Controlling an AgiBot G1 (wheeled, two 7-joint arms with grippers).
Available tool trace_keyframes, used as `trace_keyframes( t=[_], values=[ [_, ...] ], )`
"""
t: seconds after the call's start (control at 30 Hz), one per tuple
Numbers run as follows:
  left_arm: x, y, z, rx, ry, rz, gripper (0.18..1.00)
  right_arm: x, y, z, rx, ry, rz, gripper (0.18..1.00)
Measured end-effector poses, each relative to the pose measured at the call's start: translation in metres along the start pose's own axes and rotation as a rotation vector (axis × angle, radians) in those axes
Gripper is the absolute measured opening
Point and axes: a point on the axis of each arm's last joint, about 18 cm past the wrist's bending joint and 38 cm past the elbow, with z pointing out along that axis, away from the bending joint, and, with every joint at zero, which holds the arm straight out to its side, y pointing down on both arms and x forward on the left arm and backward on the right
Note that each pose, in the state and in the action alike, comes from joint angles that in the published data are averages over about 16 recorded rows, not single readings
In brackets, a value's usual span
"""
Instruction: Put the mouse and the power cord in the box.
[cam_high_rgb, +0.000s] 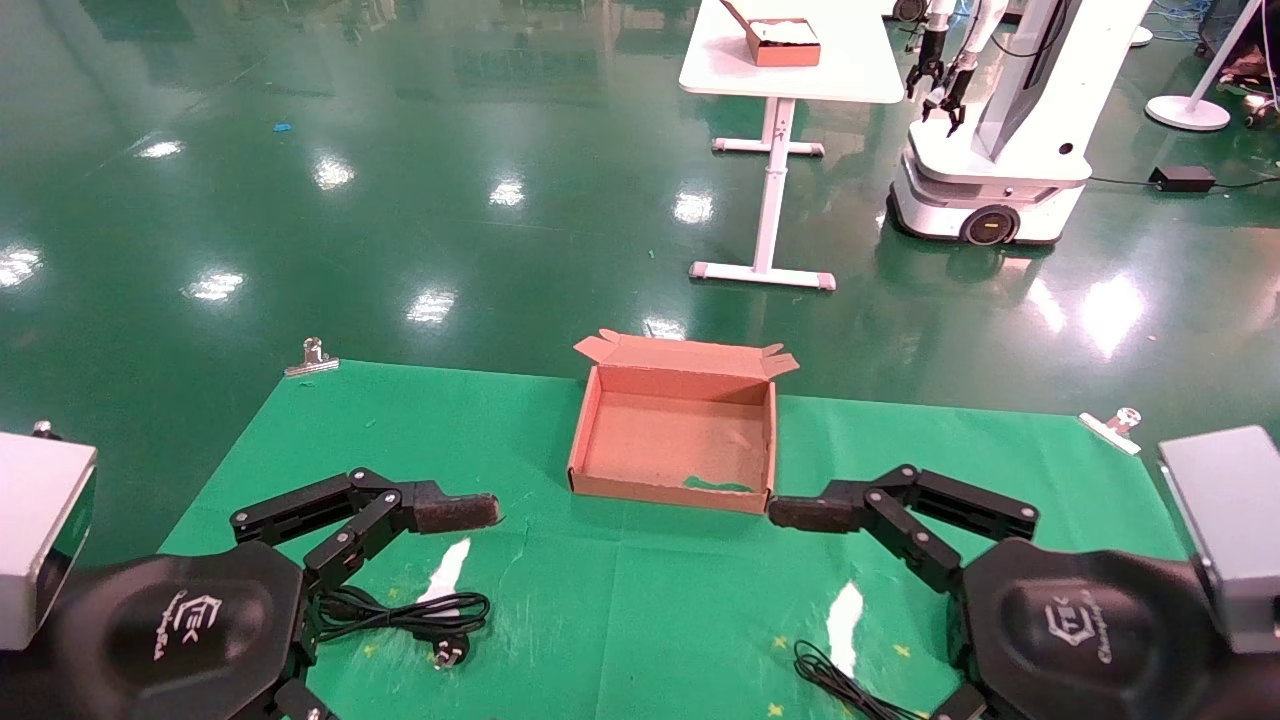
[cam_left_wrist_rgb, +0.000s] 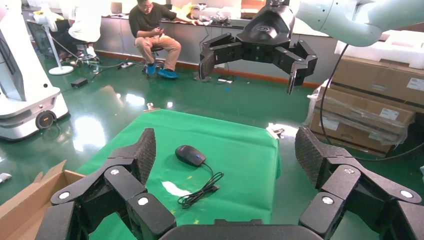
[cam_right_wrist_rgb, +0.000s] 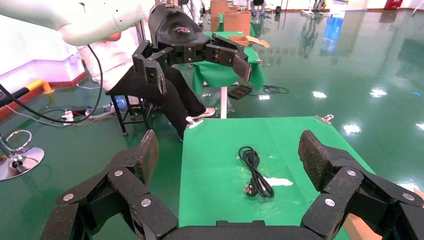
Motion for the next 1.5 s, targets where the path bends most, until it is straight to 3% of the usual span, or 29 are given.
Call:
trace_keyframes(
  t=[0.37,0.57,0.77,0.93,1.2,1.5],
  values=[
    [0.000,0.001,0.000,-0.006,0.001,0.001,1.000,0.000,0.000,0.000,-0.001,0.000,0.000,1.001],
    [-0.002,0.009,0.000,-0.068,0.008,0.021,1.000,0.000,0.007,-0.004,-0.033,0.003,0.001,1.001],
    [-0.014,0.031,0.000,-0.239,0.022,0.081,1.000,0.005,0.029,-0.013,-0.140,0.007,-0.010,1.001],
    [-0.038,0.059,-0.005,-0.437,0.023,0.140,1.000,0.015,0.063,-0.024,-0.283,0.019,-0.019,1.001],
    [-0.089,0.109,-0.013,-0.716,0.019,0.193,1.000,0.049,0.131,-0.039,-0.543,0.056,-0.046,1.001],
    [-0.134,0.155,-0.017,-0.913,-0.024,0.230,1.000,0.088,0.186,-0.036,-0.757,0.059,-0.103,1.001]
  ],
)
